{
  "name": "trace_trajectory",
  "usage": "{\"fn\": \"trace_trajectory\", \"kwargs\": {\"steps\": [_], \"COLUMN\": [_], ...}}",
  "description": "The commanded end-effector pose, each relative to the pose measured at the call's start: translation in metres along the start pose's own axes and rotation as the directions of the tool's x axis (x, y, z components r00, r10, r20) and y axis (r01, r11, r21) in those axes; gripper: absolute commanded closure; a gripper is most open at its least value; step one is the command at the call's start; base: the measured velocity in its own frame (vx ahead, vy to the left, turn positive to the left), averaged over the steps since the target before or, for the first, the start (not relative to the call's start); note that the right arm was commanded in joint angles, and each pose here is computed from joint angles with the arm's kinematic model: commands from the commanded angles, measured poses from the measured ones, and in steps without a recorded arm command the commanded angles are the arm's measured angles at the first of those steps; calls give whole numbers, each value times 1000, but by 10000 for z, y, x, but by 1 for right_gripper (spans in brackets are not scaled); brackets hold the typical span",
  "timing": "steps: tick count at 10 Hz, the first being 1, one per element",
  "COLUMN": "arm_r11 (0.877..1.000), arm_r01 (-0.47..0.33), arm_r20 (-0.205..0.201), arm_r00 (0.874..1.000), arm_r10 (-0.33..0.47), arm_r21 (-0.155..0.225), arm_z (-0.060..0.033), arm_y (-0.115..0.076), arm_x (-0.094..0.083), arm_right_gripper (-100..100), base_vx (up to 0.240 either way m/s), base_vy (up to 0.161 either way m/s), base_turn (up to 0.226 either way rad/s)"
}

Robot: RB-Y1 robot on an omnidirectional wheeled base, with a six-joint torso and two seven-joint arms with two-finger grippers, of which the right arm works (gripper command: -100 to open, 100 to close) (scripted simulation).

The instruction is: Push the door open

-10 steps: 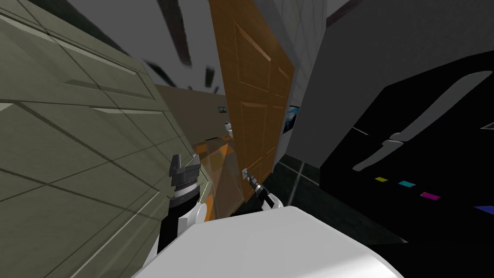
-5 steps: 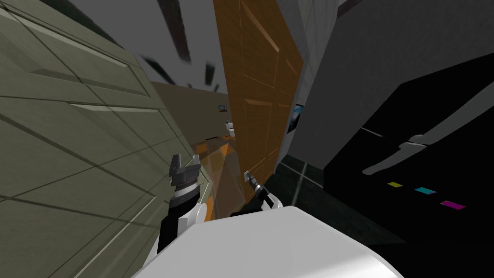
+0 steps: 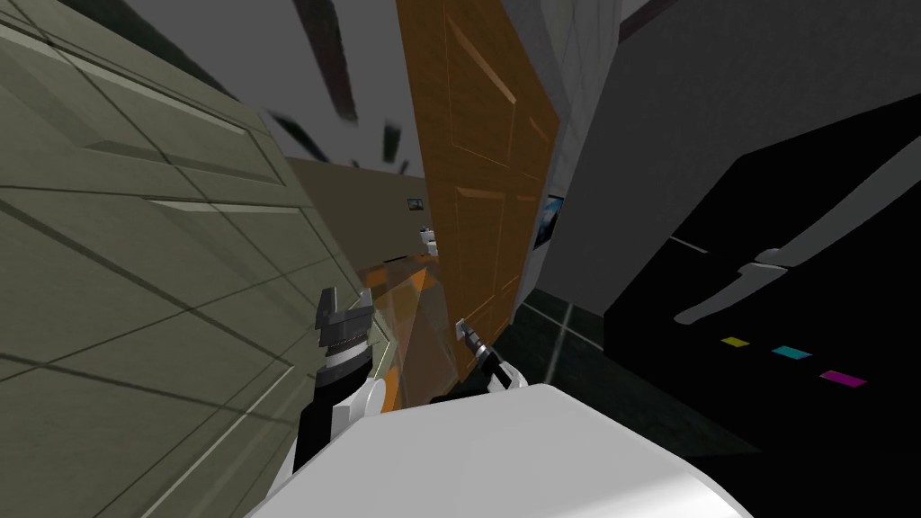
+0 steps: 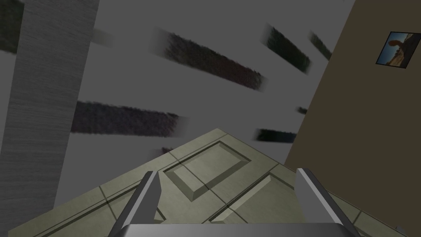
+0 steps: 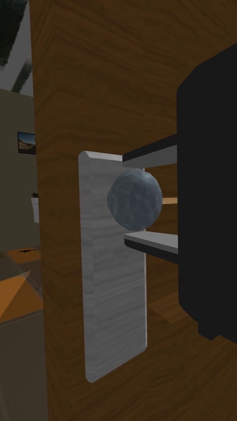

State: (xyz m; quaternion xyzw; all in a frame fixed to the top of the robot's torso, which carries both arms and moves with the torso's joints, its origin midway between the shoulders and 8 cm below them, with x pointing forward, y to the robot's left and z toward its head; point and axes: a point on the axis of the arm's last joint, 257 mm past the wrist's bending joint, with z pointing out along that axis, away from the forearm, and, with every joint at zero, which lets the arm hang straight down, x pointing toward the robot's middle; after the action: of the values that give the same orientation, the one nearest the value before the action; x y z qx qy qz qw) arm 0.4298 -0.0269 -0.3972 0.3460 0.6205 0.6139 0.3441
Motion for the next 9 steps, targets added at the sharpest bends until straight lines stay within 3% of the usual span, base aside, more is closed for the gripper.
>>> {"fn": "trace_trajectory", "kwargs": {"steps": [1, 4, 8, 9], "arm_r11": [1000, 1000, 999, 999], "arm_r01": [8, 15, 34, 34], "arm_r20": [16, 36, 114, 114], "arm_r00": [1000, 999, 993, 993], "arm_r10": [-8, -15, -34, -34], "arm_r21": [-4, -3, 1, 1], "arm_z": [10, 0, -35, -35], "arm_y": [23, 20, 22, 22], "arm_x": [-89, -183, -494, -494], "arm_right_gripper": [100, 100, 100, 100], "base_vx": [123, 135, 161, 135], "base_vy": [90, 98, 141, 95], "base_turn": [-37, -15, -57, -88]}}
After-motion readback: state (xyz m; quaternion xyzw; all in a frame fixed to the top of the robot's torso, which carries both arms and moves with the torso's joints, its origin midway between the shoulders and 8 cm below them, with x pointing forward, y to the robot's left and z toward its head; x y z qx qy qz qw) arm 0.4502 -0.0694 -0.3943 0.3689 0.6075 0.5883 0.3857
